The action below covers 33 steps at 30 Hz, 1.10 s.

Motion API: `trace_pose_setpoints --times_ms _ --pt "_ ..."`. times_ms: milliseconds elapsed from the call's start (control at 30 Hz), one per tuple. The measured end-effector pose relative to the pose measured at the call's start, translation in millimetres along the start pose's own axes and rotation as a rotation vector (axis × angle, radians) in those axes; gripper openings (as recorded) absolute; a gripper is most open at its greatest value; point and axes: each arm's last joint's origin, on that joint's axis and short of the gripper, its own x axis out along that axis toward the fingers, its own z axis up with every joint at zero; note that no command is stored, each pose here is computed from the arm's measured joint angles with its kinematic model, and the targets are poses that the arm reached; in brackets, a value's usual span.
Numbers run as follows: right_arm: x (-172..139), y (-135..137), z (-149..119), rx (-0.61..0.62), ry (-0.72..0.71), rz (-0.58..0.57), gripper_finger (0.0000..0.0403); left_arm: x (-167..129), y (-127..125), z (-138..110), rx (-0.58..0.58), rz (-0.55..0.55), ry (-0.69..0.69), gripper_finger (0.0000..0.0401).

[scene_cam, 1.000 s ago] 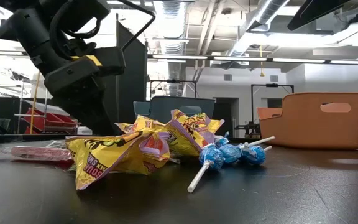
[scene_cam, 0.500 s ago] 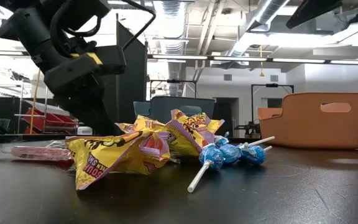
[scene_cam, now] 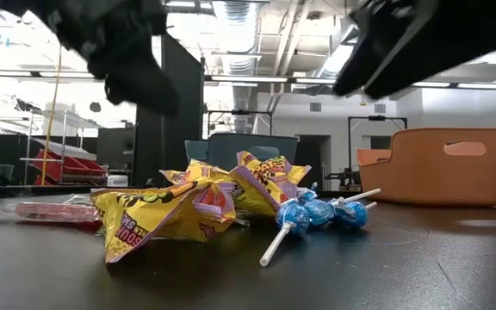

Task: Sort candy
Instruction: Put the blue candy into the orange bin

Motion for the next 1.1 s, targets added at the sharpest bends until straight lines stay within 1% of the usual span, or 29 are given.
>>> trace_pose_setpoints --times_ms 167,333,467,567,767,1100 --pt "25.4 -0.7 3.4 0.049 0.076 0.061 0.024 -26.3 5.3 16.8 0.007 -0.025 -0.102 0.016" --pt "41.6 10.5 0.5 0.068 0.15 0.104 0.0201 -40.8 8.5 19.9 0.046 -0.038 -0.116 0.016" --pt "46.1 13.3 -5.7 0.097 0.268 0.081 0.0178 -44.7 10.9 17.7 0.062 -0.022 -0.095 0.016" --pt "44.9 11.9 -7.9 0.121 0.323 0.061 0.0175 -44.5 11.5 16.4 0.07 -0.015 -0.084 0.016" --pt "48.0 5.7 -7.6 0.147 0.34 0.07 0.0173 -44.5 11.7 16.0 0.08 -0.01 -0.082 0.016" --pt "49.3 4.0 -8.4 0.147 0.351 0.089 0.0153 -44.5 11.8 15.9 0.099 -0.009 -0.08 0.016"
